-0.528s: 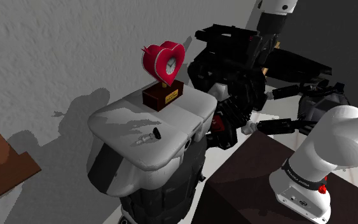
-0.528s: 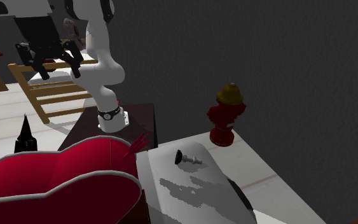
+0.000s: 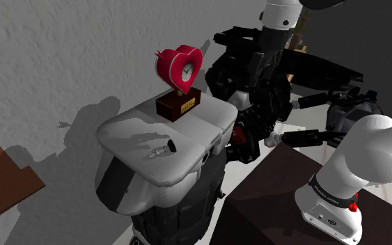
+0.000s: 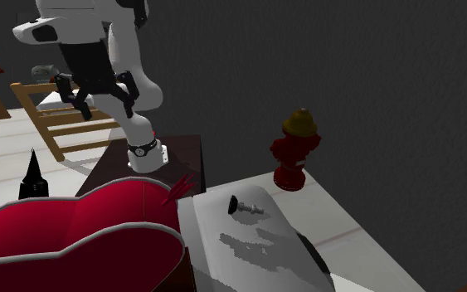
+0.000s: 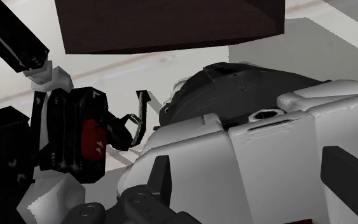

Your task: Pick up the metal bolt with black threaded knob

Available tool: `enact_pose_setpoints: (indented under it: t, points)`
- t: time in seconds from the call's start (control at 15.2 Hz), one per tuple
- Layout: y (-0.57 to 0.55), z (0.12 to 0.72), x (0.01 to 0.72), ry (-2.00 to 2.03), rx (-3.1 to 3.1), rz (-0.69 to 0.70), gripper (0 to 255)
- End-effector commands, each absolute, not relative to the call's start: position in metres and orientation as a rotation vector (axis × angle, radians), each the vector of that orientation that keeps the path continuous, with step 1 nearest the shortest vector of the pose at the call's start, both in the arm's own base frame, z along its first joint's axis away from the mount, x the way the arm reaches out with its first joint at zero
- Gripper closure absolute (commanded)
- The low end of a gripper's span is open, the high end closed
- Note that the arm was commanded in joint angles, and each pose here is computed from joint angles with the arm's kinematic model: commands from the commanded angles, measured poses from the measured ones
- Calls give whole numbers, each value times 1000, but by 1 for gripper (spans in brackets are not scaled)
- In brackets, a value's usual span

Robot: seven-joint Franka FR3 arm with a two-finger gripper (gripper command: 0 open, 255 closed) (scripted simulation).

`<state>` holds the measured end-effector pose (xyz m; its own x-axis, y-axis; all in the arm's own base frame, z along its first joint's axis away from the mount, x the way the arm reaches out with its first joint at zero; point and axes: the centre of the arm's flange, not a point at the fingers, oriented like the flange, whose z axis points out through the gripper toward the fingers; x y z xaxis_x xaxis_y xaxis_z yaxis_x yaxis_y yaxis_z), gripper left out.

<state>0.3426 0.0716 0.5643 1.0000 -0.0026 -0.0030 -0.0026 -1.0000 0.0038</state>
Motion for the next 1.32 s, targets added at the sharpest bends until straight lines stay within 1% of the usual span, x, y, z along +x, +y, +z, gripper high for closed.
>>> enact_pose_setpoints:
  t: [0.0,1.25]
  points:
    - [97,553,353,21,3127,3,0]
    - [321,433,422,247,3009,61,0]
